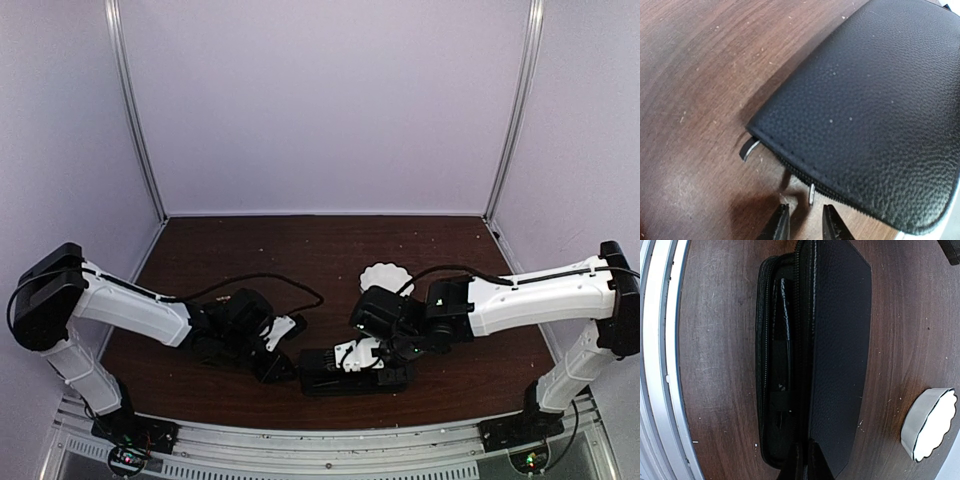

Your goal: Sort the hair-cutting tools

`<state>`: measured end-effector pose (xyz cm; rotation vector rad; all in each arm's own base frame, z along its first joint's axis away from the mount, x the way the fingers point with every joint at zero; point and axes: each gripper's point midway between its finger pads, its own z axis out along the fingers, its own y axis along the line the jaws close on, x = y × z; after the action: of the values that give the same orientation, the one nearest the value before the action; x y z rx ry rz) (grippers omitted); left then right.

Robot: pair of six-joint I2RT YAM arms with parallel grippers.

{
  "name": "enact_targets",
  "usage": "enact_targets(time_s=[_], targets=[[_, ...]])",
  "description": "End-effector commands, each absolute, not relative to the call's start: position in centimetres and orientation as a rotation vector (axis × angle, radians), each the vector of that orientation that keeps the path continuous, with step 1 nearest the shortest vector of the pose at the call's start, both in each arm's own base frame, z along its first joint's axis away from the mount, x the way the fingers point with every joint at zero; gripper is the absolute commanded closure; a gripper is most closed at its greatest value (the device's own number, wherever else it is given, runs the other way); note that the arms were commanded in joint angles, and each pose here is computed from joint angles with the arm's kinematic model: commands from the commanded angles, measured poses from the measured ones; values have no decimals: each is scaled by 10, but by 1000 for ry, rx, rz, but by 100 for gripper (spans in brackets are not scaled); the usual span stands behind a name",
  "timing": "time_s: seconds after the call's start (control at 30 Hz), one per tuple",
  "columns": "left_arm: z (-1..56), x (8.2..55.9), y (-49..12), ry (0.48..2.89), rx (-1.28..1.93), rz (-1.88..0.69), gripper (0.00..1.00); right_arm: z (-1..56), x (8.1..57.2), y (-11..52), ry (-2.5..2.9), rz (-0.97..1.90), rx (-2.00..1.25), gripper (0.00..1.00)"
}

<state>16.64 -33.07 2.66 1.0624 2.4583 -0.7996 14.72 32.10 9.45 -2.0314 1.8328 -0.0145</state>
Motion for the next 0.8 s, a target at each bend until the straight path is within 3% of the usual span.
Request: enact_targets(time_s=[0.0, 0.37, 0.77], targets=[[39, 177, -350, 2373, 1077, -847, 77, 103, 150, 331, 1823, 23, -1996, 100], [49, 177, -359, 2321, 1108, -898, 100, 102, 149, 332, 1824, 27, -2005, 100], [70, 186, -388, 2216, 1098, -1110, 100, 107, 147, 337, 1814, 63, -1996, 100]])
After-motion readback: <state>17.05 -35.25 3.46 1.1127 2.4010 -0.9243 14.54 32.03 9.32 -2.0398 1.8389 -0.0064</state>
